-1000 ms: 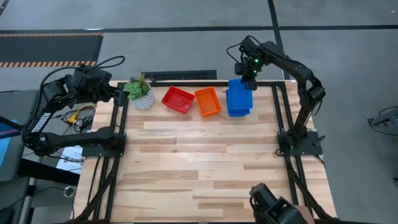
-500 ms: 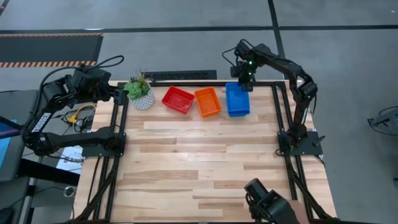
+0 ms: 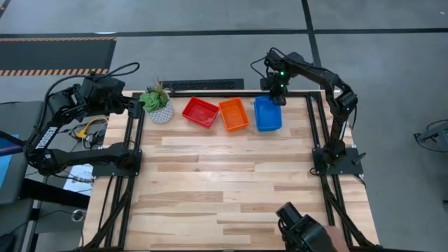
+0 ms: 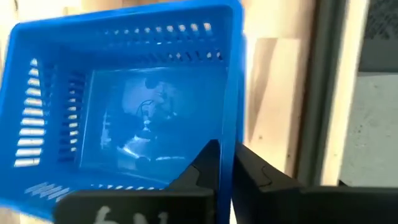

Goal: Stack baskets by color
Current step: Stack the bottom blue bin on top of the top blue bin, then return to Home Position

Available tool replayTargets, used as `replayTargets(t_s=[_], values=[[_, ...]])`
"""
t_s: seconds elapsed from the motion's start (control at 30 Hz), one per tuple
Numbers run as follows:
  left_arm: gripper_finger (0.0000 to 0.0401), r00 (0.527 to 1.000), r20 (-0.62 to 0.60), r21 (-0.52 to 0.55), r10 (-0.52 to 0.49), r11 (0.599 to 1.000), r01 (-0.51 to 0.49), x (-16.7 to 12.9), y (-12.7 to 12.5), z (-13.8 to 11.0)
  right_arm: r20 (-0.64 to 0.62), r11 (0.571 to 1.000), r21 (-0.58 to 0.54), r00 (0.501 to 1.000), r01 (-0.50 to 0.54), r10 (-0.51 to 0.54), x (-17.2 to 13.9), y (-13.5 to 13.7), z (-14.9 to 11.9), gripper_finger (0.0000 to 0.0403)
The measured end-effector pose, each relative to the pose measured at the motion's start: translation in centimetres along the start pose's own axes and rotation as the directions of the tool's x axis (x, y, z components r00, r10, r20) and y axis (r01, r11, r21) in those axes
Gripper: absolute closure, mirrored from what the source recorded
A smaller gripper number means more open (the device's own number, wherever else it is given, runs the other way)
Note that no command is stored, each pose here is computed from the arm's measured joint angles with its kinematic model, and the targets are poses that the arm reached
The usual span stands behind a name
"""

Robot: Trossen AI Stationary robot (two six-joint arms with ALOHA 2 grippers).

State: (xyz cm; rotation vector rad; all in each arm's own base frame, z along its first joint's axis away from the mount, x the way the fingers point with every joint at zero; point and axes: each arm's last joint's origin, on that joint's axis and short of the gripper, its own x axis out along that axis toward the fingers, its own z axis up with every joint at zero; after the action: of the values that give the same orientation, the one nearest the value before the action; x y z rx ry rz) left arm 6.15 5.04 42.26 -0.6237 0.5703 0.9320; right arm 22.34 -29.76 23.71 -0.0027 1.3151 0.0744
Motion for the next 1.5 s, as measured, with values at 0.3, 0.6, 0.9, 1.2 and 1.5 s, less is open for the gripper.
replayTargets(t_s=[0.3,0.6,0.9,1.2,1.5], values=[[0.0138,1.0,0.0,0.001,0.0,1.0,0.0,0.0,0.0,0.0,0.003,1.0,-0.012,1.0,0.008,-0.008,0.4,0.0,-0.1,0.0295],[0.0138,1.0,0.0,0.019,-0.001,1.0,0.001,0.0,0.0,0.0,-0.008,0.995,0.082,0.999,0.049,-0.048,-0.5,-0.3,0.2,0.0224],[0.0138,0.998,0.059,0.016,-0.032,0.999,0.031,0.0,-0.3,0.6,0.197,0.96,0.123,0.942,0.251,-0.271,-10.3,2.6,2.9,0.0206],[0.0138,0.992,0.112,0.03,-0.059,0.998,0.056,-0.1,-0.6,1.1,0.494,0.882,0.277,0.731,0.381,-0.471,-22.1,11.6,2.3,0.0214],[0.0138,0.902,0.265,0.318,-0.34,0.914,0.251,-1.6,-1.3,1.9,0.716,0.972,0.188,0.658,0.138,-0.232,-25.7,20.4,-1.7,0.0212]])
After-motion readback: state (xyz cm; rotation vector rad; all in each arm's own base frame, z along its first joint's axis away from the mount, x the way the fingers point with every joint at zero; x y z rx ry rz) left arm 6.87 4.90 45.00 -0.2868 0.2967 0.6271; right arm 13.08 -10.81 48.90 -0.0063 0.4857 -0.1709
